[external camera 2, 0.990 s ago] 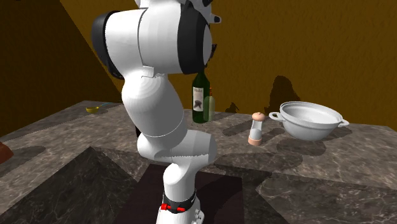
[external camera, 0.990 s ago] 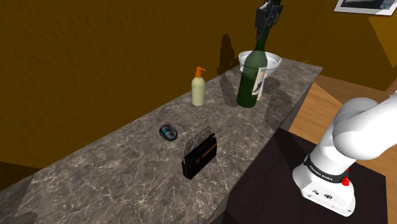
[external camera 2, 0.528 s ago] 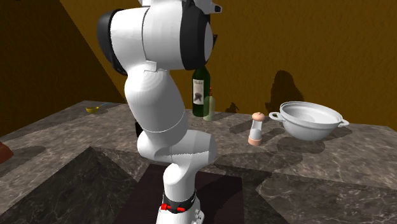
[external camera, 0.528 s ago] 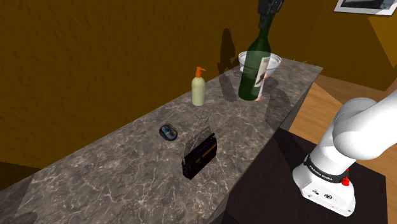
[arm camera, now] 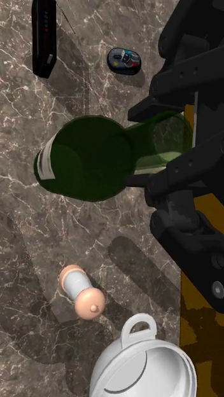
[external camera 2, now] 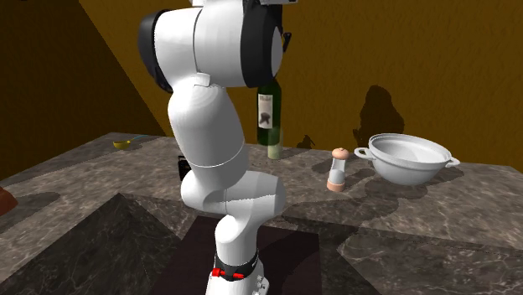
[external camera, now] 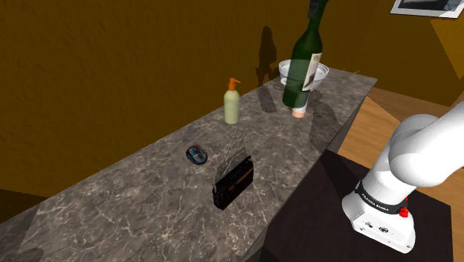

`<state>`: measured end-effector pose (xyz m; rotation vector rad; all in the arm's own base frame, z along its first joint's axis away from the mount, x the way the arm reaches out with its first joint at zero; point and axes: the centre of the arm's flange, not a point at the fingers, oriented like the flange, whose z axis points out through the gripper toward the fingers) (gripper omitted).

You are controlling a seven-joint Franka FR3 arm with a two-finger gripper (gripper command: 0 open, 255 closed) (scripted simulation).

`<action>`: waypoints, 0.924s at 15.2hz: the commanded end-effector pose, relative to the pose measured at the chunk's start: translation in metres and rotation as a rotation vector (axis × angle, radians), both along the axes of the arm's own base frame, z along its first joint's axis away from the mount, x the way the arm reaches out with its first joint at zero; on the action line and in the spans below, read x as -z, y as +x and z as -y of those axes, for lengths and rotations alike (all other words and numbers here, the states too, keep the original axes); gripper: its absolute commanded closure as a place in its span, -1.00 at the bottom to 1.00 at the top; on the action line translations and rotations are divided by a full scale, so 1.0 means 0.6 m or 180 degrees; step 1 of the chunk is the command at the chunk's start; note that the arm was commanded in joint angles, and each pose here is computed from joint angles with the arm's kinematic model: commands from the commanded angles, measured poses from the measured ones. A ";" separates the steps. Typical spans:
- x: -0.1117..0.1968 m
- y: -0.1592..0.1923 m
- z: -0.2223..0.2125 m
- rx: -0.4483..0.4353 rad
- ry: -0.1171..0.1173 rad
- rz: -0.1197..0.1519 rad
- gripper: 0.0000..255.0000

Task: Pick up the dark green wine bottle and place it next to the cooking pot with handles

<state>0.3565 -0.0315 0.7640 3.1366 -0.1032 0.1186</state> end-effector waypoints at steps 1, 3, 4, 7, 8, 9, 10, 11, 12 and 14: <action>-0.002 -0.003 0.039 -0.0002 0.0000 0.0001 1.00; -0.002 -0.006 0.083 -0.0002 0.0000 0.0001 1.00; -0.002 -0.007 0.105 -0.0002 0.0000 0.0001 1.00; -0.002 -0.011 0.171 -0.0002 0.0000 0.0001 1.00; -0.002 -0.013 0.193 -0.0002 0.0000 0.0001 1.00; -0.002 -0.014 0.215 -0.0002 0.0000 0.0001 1.00; -0.003 -0.016 0.237 -0.0002 0.0000 0.0001 1.00; -0.003 -0.017 0.259 -0.0002 0.0000 0.0001 1.00; -0.003 -0.018 0.281 -0.0002 0.0000 0.0001 1.00; -0.003 -0.021 0.325 -0.0002 0.0000 0.0001 1.00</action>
